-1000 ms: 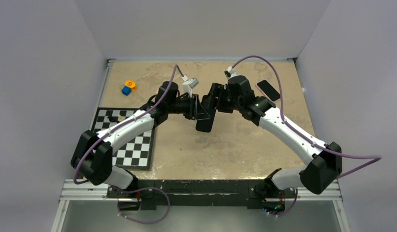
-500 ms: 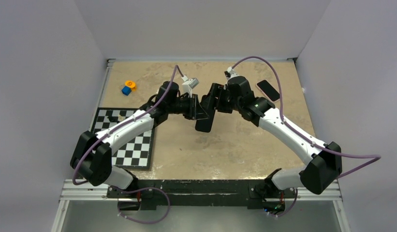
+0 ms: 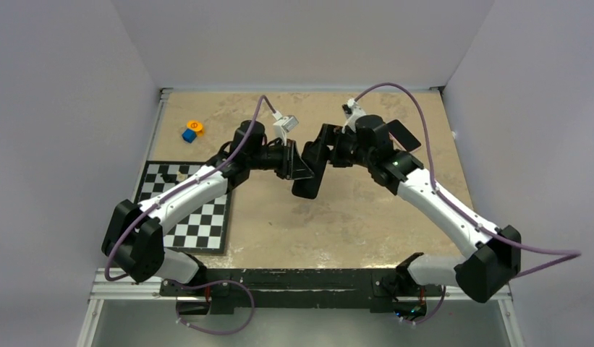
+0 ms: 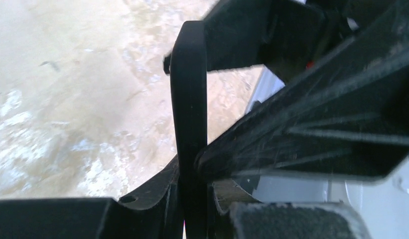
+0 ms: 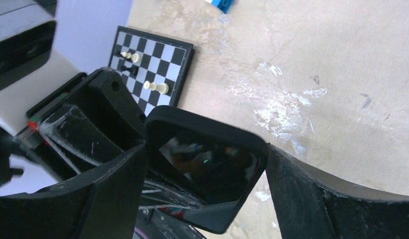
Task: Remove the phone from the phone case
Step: Adjust the phone, then remove the phone case from the phone.
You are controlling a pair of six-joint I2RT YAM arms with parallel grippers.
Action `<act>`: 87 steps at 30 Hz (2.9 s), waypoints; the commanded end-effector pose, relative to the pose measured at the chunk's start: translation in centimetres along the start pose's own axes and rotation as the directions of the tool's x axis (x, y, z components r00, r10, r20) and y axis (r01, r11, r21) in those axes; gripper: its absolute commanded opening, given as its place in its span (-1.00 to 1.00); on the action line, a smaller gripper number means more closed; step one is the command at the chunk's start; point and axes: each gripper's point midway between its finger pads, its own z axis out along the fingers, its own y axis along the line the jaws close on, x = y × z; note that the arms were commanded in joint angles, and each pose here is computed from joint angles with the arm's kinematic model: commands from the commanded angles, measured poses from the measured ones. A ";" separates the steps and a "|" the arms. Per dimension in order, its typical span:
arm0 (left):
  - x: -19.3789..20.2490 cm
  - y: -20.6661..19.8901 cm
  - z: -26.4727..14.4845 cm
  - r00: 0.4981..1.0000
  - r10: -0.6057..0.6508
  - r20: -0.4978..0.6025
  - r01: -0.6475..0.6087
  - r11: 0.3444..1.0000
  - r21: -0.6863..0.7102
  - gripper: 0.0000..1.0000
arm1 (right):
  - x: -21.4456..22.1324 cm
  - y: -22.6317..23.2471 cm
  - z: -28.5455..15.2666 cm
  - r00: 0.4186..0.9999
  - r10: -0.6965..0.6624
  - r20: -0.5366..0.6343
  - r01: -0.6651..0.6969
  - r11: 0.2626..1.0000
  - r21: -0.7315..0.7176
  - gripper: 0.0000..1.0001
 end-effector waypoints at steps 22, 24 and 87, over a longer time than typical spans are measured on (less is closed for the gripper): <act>-0.3 -9.5 -3.9 0.963 0.259 -0.078 -0.185 0.841 0.509 -1.00 | 3.3 4.0 -8.9 0.873 -0.485 0.049 0.384 0.623 -0.681 0.27; -0.3 -9.5 -3.9 0.962 0.260 -0.078 -0.186 0.840 0.510 -1.00 | 3.7 4.3 -8.3 0.875 -0.484 0.030 0.370 0.626 -0.686 0.12; -3.4 -8.6 -8.0 0.939 -0.069 0.337 -0.054 0.938 0.342 -0.23 | -3.6 6.6 -11.0 0.988 -0.141 0.058 0.138 0.659 -0.740 -1.00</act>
